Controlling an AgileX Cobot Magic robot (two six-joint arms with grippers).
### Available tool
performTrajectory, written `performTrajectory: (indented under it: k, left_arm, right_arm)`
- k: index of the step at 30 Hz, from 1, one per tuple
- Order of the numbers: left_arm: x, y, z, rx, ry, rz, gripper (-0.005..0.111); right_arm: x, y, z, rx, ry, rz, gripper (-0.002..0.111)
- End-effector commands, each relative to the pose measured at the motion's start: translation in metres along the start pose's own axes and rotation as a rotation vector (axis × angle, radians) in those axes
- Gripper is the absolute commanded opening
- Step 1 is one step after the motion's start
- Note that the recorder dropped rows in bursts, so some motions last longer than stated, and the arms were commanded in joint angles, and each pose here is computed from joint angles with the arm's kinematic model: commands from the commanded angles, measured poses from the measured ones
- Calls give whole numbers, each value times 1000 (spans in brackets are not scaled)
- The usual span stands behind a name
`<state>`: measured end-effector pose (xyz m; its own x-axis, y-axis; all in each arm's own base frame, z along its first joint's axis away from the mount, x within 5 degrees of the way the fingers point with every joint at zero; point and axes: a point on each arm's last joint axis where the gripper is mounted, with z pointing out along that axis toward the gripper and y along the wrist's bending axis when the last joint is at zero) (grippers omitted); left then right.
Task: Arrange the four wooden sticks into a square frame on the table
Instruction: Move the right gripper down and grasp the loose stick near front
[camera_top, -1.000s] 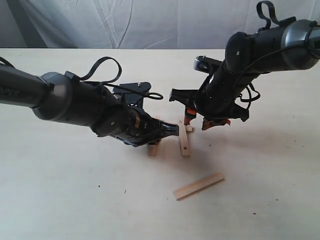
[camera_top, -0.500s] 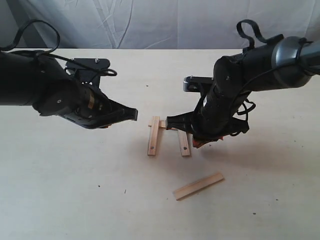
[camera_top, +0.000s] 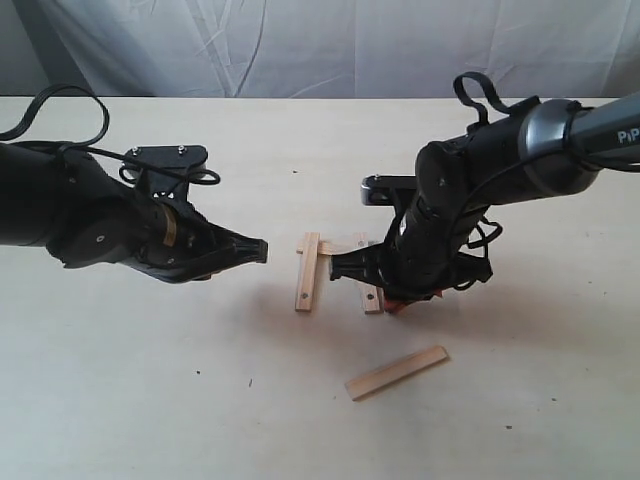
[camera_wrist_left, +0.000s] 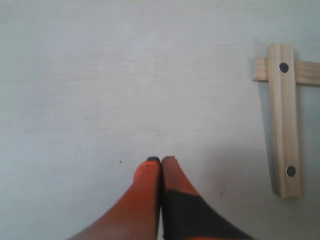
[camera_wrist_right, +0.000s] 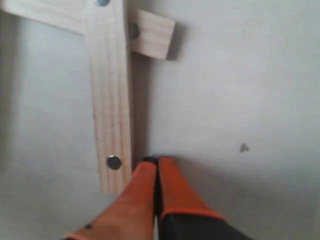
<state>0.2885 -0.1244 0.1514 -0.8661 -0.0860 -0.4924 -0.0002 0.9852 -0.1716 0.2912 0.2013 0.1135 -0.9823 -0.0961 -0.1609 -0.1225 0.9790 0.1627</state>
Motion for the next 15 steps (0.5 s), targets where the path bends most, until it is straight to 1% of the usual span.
performTrajectory:
  k: [1,11,13,15]
  left_arm:
    - [-1,1,-2,12,-13,-22,0]
    - [0,1,-2,9,-10,-22,0]
    - [1,2,-2,-1,0,-22,0]
    - [1,4,-4,-16,7,-15,0]
  right_arm:
    - [5,10,5,-9,-7,-27,-1]
    - [6,12,3,-31,3,13,-1]
    - [6,12,-3,-30,2,7,-1]
    - [5,11,-14,-18,-20,-33,-1]
